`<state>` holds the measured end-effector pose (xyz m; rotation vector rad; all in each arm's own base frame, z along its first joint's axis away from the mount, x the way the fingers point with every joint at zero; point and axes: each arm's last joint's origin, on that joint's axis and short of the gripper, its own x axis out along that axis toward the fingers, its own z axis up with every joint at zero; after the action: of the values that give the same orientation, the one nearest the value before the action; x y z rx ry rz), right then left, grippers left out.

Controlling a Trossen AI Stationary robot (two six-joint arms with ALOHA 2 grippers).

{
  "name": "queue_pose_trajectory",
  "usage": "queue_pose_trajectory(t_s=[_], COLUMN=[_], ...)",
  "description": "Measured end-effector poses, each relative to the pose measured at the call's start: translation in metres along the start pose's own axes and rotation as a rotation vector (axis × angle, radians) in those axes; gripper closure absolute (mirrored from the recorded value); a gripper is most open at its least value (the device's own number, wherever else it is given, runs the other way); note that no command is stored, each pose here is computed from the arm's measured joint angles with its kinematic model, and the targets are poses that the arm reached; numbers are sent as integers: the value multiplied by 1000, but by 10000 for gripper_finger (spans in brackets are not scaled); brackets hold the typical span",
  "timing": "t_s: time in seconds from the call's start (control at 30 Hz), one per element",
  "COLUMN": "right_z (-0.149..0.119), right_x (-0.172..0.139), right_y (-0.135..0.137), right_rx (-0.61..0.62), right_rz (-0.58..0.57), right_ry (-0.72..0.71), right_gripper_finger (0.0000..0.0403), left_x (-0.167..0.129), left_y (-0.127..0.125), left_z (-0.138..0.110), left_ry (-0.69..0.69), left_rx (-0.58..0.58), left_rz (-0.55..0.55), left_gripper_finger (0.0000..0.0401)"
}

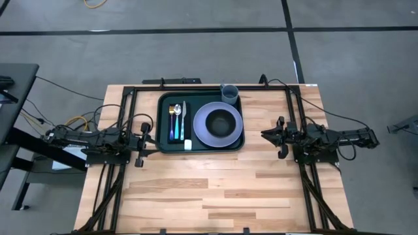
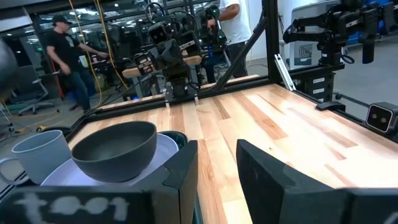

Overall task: Set up tray
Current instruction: Return to Home Position

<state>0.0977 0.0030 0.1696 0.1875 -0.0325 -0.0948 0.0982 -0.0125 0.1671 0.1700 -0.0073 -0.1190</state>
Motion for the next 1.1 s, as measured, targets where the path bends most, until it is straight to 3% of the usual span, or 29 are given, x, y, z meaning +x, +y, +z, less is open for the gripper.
queue_pose_trajectory(t_s=[1.1], right_z=[0], right_x=[0], right_y=[0], right_rx=[0], right_rz=[0], right_ry=[0], right_gripper_finger=[343], left_x=[0], left_y=[0], left_z=[0], left_ry=[1], left_rx=[2], left_rz=[0], left_gripper_finger=[301])
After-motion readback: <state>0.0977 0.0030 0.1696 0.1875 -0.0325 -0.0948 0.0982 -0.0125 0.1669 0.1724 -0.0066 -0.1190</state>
